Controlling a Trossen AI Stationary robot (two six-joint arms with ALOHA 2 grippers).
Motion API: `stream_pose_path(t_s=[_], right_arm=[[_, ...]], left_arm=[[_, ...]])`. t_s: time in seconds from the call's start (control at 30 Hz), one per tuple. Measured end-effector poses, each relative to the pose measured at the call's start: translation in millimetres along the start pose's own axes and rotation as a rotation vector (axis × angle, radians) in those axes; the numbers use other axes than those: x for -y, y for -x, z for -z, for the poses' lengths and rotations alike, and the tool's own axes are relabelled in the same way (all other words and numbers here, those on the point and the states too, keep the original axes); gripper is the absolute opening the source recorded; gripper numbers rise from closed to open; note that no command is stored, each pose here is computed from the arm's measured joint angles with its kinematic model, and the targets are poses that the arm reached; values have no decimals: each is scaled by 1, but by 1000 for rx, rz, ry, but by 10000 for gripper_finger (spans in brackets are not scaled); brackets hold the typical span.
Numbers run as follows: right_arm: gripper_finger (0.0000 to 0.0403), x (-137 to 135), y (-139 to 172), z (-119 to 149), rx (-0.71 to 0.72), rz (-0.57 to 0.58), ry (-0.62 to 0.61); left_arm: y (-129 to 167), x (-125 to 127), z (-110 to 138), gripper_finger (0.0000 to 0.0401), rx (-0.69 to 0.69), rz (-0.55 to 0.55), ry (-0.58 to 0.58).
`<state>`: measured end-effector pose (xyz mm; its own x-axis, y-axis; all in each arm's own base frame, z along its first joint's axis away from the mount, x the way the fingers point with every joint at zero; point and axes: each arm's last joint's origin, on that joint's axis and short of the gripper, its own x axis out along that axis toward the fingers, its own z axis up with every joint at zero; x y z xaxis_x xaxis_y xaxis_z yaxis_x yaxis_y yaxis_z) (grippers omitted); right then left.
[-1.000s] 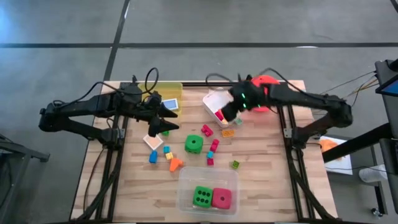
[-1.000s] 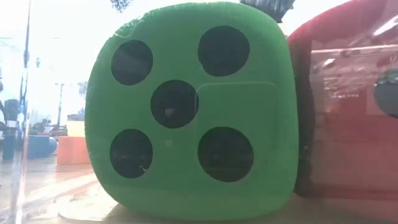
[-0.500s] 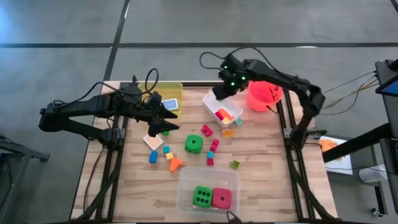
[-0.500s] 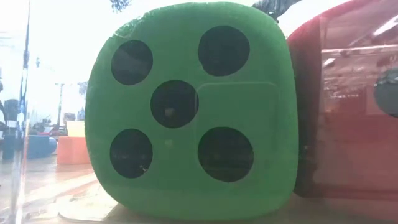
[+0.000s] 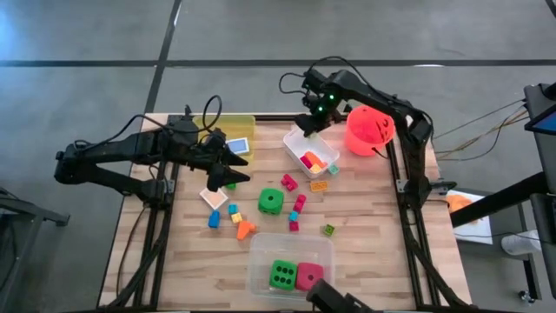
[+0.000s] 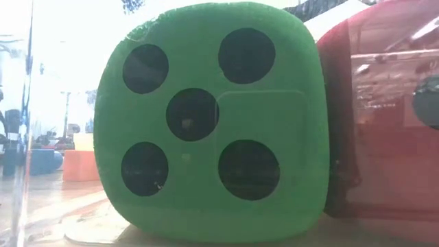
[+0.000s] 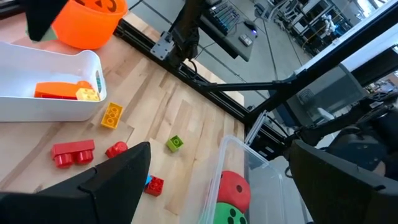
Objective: Pick & Place Toys
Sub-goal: Put the light green game piece into the white bin
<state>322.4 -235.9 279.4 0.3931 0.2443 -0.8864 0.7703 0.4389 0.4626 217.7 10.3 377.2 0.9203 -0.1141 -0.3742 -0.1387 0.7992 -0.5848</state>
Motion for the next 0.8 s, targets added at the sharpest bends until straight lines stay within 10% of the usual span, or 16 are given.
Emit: stream_pose_path(t_s=[0.37,0.8], right_arm=[[128,-6,-24,-8,-105,59,-9],[128,-21,-11,32,-236,119,514]], left_arm=[[0,0,0,369,-1,0,-3],[0,-2,4,369,-35,-24,24]])
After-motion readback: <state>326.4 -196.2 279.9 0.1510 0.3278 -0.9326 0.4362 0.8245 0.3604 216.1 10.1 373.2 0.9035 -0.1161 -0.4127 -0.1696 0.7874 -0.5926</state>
